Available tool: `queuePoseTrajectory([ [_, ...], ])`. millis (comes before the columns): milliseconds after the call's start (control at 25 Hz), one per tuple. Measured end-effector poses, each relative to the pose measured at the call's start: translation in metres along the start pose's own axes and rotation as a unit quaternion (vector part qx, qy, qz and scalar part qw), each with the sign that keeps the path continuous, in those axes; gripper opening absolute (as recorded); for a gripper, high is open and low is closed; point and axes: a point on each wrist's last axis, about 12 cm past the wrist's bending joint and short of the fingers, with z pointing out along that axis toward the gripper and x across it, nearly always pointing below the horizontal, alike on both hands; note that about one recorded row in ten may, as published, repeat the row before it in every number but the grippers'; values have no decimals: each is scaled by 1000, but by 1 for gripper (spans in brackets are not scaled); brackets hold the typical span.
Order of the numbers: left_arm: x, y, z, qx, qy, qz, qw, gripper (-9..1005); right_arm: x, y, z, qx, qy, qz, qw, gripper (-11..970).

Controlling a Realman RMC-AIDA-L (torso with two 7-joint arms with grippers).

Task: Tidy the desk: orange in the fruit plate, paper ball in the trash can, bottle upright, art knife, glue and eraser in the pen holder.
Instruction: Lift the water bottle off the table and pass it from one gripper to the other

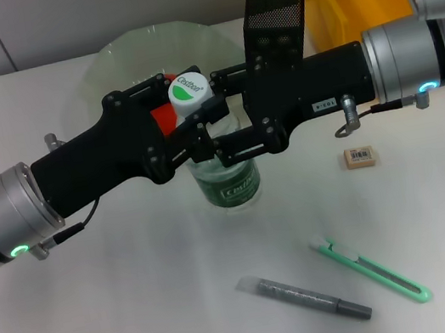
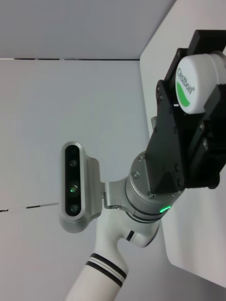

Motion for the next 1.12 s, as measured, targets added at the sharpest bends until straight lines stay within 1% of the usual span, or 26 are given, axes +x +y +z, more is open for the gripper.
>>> queuePoseTrajectory([
  [320, 0, -1, 1, 6, 4, -1, 1000, 437, -3, 3, 2, -10, 24, 2, 1000, 685],
  [1120, -4, 1, 2, 16, 13, -2, 1000, 438, -5, 7, -8, 2, 24, 6, 1000, 685],
])
